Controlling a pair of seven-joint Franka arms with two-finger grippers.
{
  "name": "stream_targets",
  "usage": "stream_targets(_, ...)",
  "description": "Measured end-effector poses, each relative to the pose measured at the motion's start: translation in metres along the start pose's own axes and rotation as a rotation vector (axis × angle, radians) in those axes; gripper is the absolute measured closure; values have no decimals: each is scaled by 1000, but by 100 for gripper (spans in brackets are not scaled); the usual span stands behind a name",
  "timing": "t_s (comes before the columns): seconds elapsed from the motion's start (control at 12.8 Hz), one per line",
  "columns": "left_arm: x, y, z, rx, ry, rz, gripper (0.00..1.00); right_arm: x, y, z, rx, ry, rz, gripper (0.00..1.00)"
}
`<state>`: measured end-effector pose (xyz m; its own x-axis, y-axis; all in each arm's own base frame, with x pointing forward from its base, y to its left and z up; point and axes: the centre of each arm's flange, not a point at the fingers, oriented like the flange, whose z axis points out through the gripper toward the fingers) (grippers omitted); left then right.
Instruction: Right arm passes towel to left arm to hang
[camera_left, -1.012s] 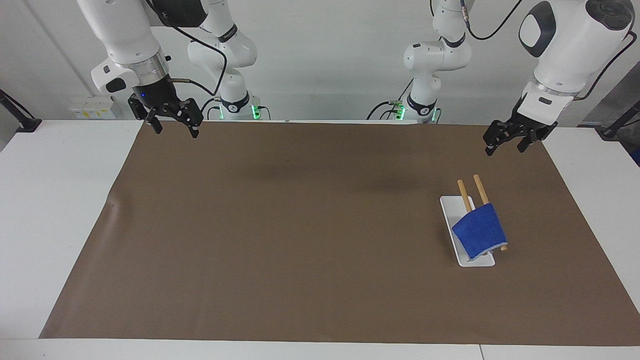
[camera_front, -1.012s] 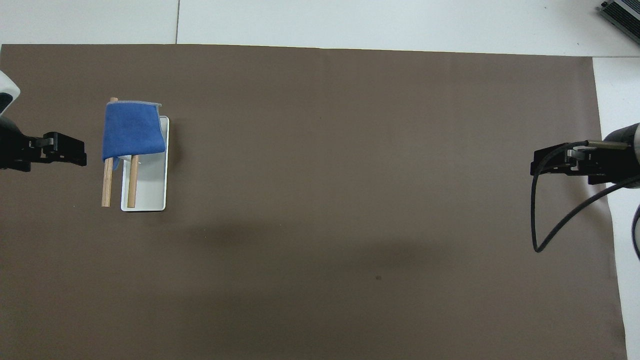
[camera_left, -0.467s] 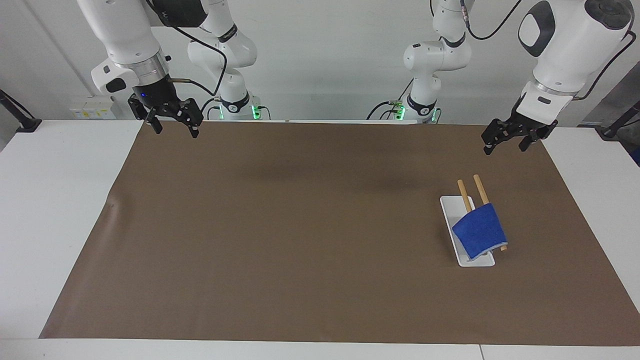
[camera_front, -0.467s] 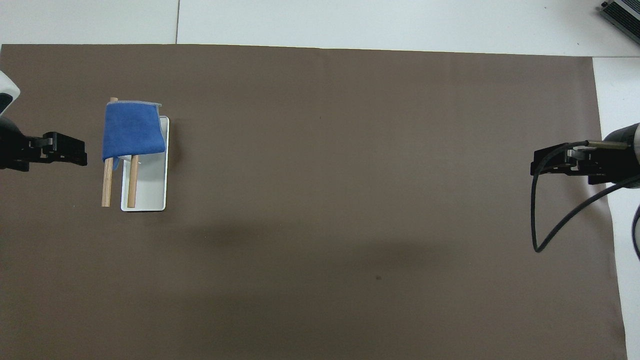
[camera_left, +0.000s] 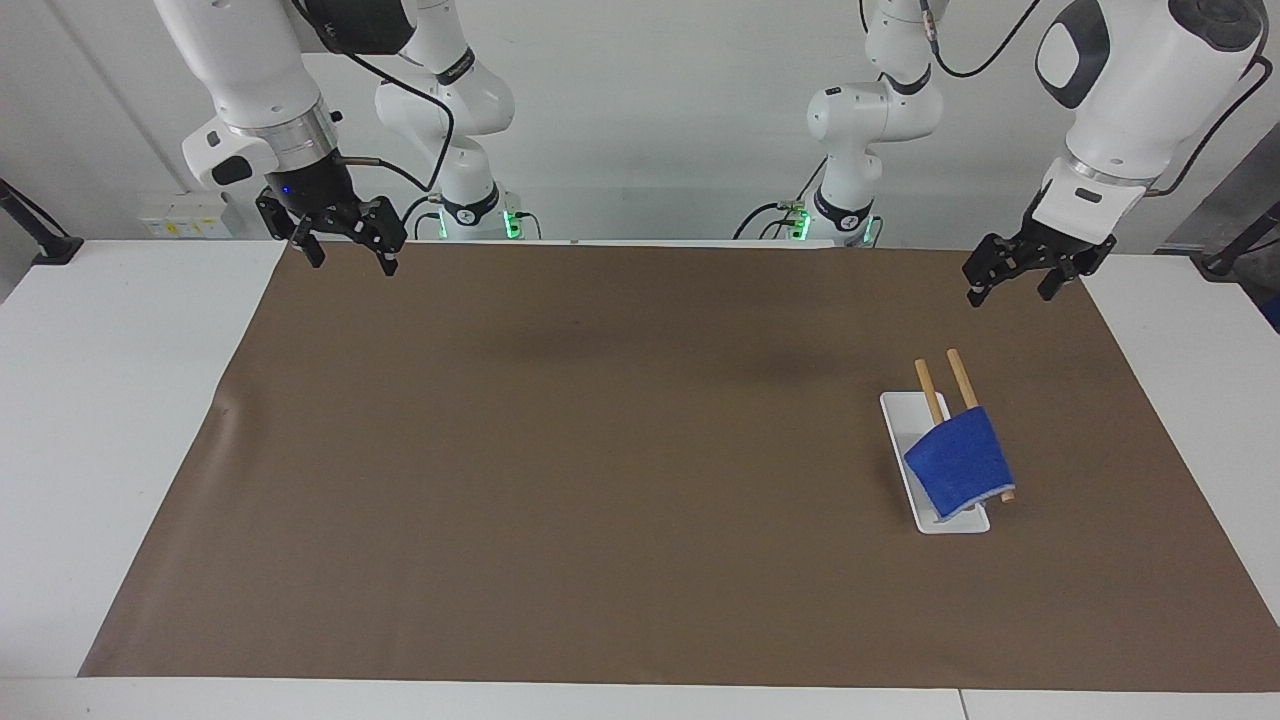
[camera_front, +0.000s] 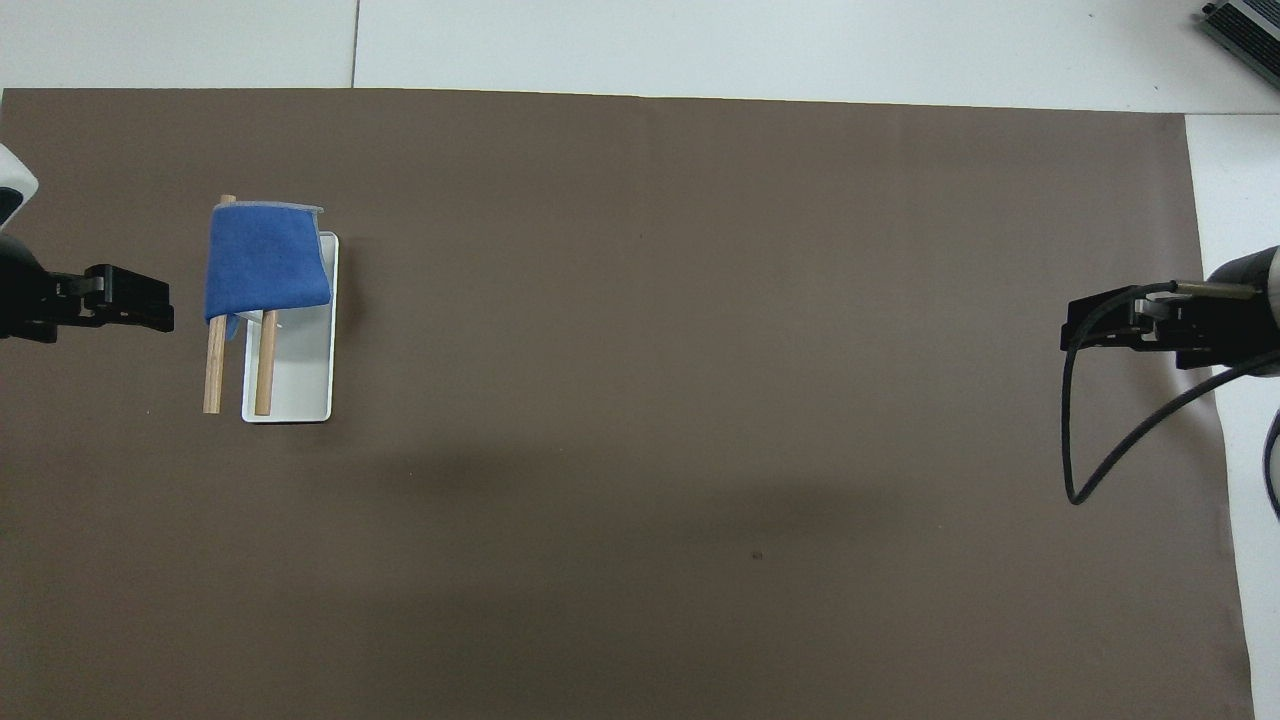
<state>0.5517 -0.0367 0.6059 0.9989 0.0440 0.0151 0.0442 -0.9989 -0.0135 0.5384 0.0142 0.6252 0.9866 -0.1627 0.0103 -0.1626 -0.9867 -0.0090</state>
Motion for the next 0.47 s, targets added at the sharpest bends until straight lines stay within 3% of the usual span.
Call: stream_targets(0.47,-1,2,-1,0,3,7,0,0,0,0,0,0,0,0)
